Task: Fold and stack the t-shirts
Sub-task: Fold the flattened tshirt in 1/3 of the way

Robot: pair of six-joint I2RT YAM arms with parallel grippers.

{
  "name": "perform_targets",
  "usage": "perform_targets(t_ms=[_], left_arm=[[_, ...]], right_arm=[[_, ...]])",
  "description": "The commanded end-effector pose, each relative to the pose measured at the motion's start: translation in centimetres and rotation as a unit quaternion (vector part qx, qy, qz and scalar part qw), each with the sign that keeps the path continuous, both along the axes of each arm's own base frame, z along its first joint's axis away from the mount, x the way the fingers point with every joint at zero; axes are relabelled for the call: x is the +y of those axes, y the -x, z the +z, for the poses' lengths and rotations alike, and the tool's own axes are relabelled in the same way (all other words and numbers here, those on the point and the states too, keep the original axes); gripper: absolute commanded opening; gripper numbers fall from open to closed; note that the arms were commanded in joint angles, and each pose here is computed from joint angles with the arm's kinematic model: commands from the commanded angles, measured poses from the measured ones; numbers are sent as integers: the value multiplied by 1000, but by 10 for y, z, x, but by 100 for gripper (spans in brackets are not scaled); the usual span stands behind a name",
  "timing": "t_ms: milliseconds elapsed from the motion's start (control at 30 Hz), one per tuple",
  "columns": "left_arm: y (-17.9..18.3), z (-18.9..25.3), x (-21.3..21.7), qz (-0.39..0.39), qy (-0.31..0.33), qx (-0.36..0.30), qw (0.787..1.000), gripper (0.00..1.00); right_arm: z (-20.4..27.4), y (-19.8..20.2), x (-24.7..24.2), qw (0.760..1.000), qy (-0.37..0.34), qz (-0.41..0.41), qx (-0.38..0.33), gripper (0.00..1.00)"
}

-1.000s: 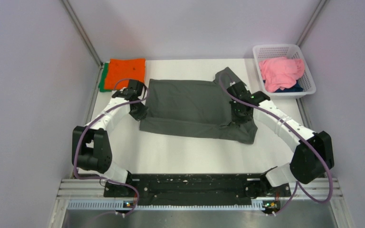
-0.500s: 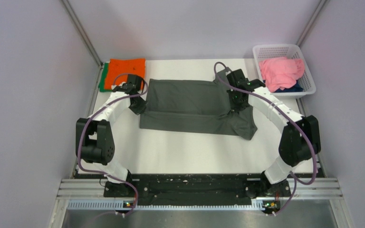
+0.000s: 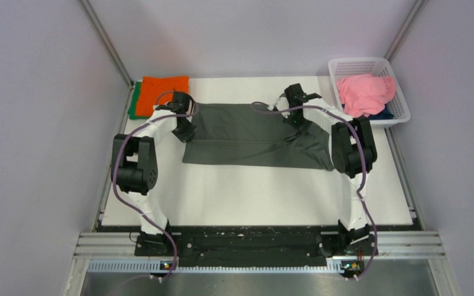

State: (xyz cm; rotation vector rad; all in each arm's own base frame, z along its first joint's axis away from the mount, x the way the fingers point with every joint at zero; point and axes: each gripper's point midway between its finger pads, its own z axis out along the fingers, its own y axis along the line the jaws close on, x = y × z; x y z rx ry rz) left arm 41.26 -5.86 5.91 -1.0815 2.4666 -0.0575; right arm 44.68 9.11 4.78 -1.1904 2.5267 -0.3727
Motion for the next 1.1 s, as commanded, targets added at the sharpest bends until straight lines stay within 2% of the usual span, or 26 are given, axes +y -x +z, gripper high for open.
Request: perform_targets(t_ms=[0, 67, 100, 133, 167, 200, 233, 300, 333, 400, 467, 533, 600, 667, 800, 867, 1000, 1067], left_arm=[[-17, 11, 3, 6, -4, -27, 1000, 0], [-19, 11, 3, 6, -5, -27, 1000, 13], [-19, 12, 2, 4, -3, -26, 1000, 22], [-19, 15, 1, 1, -2, -25, 1000, 30], [-20, 19, 0, 1, -1, -28, 1000, 40], [-19, 24, -1, 0, 0, -32, 999, 52], [-19, 29, -1, 0, 0, -38, 999, 60], [-15, 41, -2, -1, -6, -49, 999, 95], [-12, 47, -4, -4, -8, -55, 998, 98], [-6, 61, -9, -12, -9, -70, 997, 99], [-1, 66, -17, -29, -11, -77, 997, 99], [0, 67, -26, -47, -8, -81, 996, 99], [-2, 62, -37, -71, 8, -81, 994, 99], [-5, 53, -52, -95, 34, -74, 992, 99], [-9, 28, -67, -114, 50, -49, 991, 99], [-10, 15, -66, -117, 43, -37, 992, 99], [-8, -14, -62, -116, 28, -2, 993, 99], [-3, -25, -62, -120, 28, 15, 992, 99]], right_arm=[[22, -37, 7, 996, 12, 69, -59, 18], [25, -44, 8, 995, 6, 60, -86, 27], [30, -48, 7, 993, 6, 47, -107, 53], [38, -52, 5, 991, 4, 35, -130, 95], [49, -57, 4, 987, -2, 20, -159, 98], [69, -61, 2, 980, -9, -2, -197, 99], [83, -61, 2, 975, -24, -12, -220, 99], [111, -57, 5, 962, -64, -37, -265, 99], [120, -52, 5, 954, -83, -54, -284, 99], [146, -41, 0, 925, -132, -113, -337, 99], [157, -24, -2, 893, -199, -191, -356, 99], [148, 0, 8, 865, -282, -258, -326, 99], [128, 27, 33, 855, -358, -270, -259, 99], [110, 50, 50, 848, -401, -287, -195, 99], [68, 84, 58, 842, -410, -335, -105, 98], [46, 90, 53, 849, -388, -347, -96, 98], [16, 78, 34, 865, -338, -349, -124, 98], [0, 82, 33, 866, -335, -359, -99, 99]])
